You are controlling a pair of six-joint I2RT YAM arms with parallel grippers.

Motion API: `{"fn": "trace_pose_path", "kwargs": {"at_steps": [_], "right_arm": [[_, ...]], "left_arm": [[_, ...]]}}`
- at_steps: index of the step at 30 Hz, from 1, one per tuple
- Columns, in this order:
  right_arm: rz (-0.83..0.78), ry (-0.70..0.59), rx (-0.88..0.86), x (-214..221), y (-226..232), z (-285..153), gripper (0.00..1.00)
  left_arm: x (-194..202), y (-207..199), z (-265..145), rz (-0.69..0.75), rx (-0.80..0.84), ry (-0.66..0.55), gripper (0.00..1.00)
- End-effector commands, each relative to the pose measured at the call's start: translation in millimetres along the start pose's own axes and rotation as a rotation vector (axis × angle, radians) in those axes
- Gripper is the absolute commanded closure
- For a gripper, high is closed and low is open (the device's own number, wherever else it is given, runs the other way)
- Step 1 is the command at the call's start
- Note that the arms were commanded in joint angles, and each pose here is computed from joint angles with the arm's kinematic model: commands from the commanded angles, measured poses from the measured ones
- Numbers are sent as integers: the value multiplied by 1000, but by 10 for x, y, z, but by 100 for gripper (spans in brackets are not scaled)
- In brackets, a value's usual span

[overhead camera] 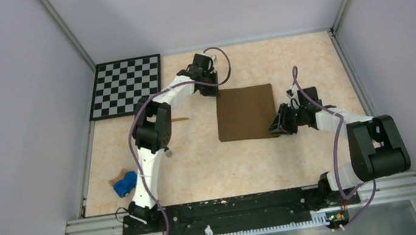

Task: Fold the napkin into a case and place the utensils inside
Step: Smooth out the square-folded napkin at the center of the board.

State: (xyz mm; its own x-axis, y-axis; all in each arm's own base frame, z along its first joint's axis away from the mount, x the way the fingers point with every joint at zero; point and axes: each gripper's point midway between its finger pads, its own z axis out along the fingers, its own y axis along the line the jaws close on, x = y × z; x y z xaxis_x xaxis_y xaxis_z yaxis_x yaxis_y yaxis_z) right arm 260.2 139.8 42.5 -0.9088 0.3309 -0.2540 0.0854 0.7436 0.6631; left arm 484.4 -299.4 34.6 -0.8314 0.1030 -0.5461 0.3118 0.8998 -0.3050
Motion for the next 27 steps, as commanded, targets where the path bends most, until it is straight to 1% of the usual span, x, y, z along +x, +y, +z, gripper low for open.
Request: {"fn": "trace_pose_path", "kwargs": {"at_steps": [1, 4, 6, 7, 9, 11, 13, 14, 16, 18, 21, 22, 24, 25, 27], "right_arm": [[61, -56, 32, -219, -222, 110, 76], [104, -9, 67, -47, -423, 152, 78], [97, -15, 65, -3, -406, 93, 78], [82, -26, 43, -22, -329, 39, 77], [41, -67, -12, -130, -116, -99, 72], [0, -113, -68, -297, 108, -216, 64], [-28, -135, -103, -460, 239, -242, 62], [-34, -124, -119, -513, 276, -213, 62], [-19, -88, -121, -572, 247, -100, 64], [-2, -80, -100, -584, 136, 14, 65], [26, -61, -40, -429, -138, 173, 67], [27, -49, -32, -382, -194, 210, 67], [10, -38, -14, -370, -238, 222, 68], [-7, -46, -20, -405, -204, 200, 67], [-41, -88, -51, -560, -52, 120, 63]], "left_arm": [[200, 225, 216, 2, -45, 57, 81], [236, 285, 245, 4, -61, 66, 83], [234, 320, 255, 12, -70, 69, 84], [231, 339, 257, 17, -77, 71, 84], [186, 340, 247, 30, -81, 66, 84], [118, 280, 229, 41, -53, 55, 84], [44, 221, 206, 47, -33, 41, 83], [20, 219, 196, 46, -32, 36, 82], [20, 222, 200, 45, -31, 37, 82], [33, 207, 205, 42, -24, 44, 81], [-28, 160, 105, 41, -17, 43, 79], [-123, 109, 2, 44, -11, 21, 75], [-306, 11, -202, 50, 3, -19, 57], [-404, -38, -323, 56, 9, -41, 50], [-509, -111, -535, 59, 16, -64, 39]]}}
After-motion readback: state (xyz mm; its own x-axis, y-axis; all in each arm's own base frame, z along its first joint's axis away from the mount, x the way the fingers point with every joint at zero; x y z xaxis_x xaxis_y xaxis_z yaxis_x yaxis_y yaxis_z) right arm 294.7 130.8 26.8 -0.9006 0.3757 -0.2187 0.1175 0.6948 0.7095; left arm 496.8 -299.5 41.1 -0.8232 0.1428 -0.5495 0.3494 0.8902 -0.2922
